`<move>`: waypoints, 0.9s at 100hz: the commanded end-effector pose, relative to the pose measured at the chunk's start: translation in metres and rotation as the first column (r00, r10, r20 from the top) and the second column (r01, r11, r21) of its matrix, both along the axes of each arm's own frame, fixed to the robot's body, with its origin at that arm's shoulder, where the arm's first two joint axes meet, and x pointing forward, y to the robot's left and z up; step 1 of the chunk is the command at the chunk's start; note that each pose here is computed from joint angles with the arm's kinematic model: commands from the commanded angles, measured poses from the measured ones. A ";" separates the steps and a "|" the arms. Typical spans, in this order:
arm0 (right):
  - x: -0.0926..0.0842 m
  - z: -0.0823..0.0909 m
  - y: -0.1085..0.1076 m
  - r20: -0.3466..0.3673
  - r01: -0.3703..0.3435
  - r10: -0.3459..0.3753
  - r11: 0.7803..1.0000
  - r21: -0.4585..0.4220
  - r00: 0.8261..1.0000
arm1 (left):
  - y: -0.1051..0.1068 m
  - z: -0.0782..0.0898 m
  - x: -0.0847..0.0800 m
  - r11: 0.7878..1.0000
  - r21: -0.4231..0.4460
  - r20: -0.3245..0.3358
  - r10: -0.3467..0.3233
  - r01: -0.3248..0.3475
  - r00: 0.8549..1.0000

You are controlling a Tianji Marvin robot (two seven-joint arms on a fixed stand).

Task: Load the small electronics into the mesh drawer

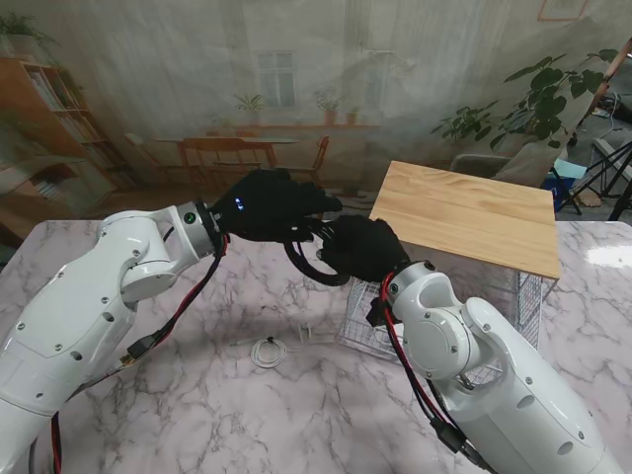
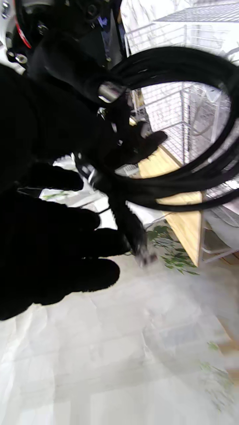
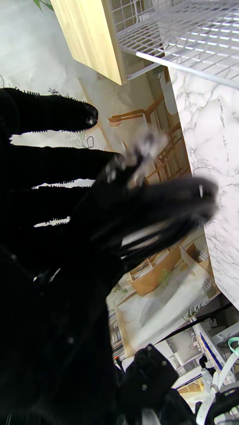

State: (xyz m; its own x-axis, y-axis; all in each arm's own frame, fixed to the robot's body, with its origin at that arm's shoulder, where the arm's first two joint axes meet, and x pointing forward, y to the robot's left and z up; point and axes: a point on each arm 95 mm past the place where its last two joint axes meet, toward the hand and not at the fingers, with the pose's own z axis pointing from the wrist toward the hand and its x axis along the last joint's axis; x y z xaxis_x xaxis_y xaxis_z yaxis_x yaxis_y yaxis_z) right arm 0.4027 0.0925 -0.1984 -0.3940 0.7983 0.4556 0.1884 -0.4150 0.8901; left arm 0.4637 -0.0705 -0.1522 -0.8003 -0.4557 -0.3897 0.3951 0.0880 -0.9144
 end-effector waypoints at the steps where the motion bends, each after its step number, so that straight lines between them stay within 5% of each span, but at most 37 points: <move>1: -0.003 0.003 -0.001 0.009 0.009 -0.010 1.000 0.013 1.000 | 0.004 0.000 0.000 1.000 0.005 -0.005 0.024 -0.024 1.000; 20: -0.011 0.008 -0.015 0.054 0.050 -0.053 0.998 0.045 0.997 | 0.024 -0.009 0.007 0.994 -0.028 -0.030 0.104 -0.105 0.994; 34: -0.022 0.008 -0.031 0.076 0.070 -0.073 0.997 0.035 0.994 | 0.048 -0.024 0.017 0.979 -0.046 -0.086 0.194 -0.198 0.977; 64: -0.051 -0.001 -0.072 0.146 0.140 -0.133 0.989 -0.040 0.980 | 0.098 -0.086 0.040 0.906 0.055 -0.174 0.423 -0.420 0.889; 90: -0.066 -0.021 -0.098 0.162 0.221 -0.202 0.969 -0.107 0.966 | 0.107 -0.121 0.043 0.866 0.064 -0.250 0.496 -0.497 0.832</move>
State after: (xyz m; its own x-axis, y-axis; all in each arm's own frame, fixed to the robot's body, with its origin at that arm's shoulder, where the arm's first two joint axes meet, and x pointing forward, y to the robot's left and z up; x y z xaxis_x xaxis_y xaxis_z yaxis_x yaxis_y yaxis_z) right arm 0.3382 -0.0014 -0.2106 -0.2872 0.9130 0.2898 -0.0449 -0.3150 0.9480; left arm 0.5084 0.0373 -0.2618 -0.5381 -0.8176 -0.2049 0.0876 0.1875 -0.9783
